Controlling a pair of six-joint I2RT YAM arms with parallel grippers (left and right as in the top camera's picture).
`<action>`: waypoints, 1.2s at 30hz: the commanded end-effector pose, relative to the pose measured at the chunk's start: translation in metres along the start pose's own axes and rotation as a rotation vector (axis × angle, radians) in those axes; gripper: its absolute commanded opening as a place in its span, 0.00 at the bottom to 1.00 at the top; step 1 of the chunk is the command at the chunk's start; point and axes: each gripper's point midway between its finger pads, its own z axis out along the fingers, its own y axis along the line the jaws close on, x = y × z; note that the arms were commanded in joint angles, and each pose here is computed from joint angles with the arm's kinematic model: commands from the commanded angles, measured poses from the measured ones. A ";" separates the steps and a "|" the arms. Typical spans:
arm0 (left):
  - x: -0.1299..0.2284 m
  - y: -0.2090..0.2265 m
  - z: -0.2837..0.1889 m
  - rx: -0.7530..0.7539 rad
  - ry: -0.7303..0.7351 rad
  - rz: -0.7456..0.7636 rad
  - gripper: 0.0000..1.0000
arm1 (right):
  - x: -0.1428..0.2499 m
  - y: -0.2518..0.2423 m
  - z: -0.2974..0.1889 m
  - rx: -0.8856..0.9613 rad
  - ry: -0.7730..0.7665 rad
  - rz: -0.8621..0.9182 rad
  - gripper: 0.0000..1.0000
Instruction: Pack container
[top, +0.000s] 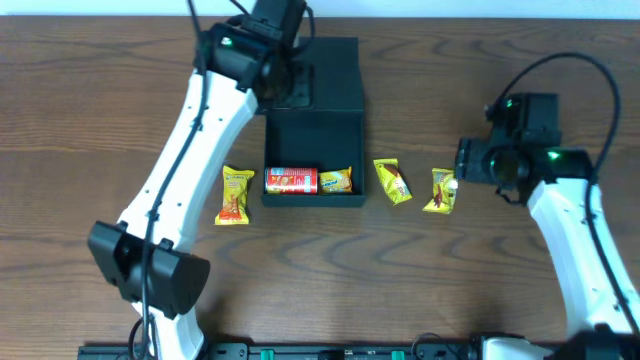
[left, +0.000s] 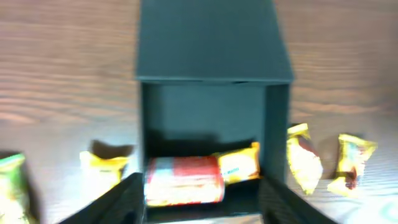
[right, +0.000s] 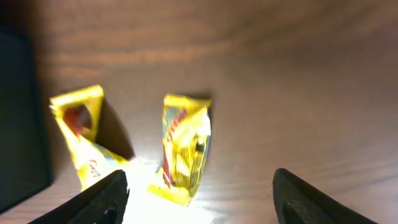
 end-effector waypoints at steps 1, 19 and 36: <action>-0.004 0.034 -0.007 -0.073 0.003 -0.058 0.53 | 0.014 -0.001 0.018 -0.002 0.069 0.071 0.73; 0.098 0.186 -0.144 -0.413 -0.160 -0.249 0.52 | 0.026 0.002 0.038 0.004 0.139 0.032 0.77; 0.169 0.245 -0.006 -0.437 0.069 -0.378 0.80 | 0.027 0.029 0.038 -0.018 0.123 -0.050 0.80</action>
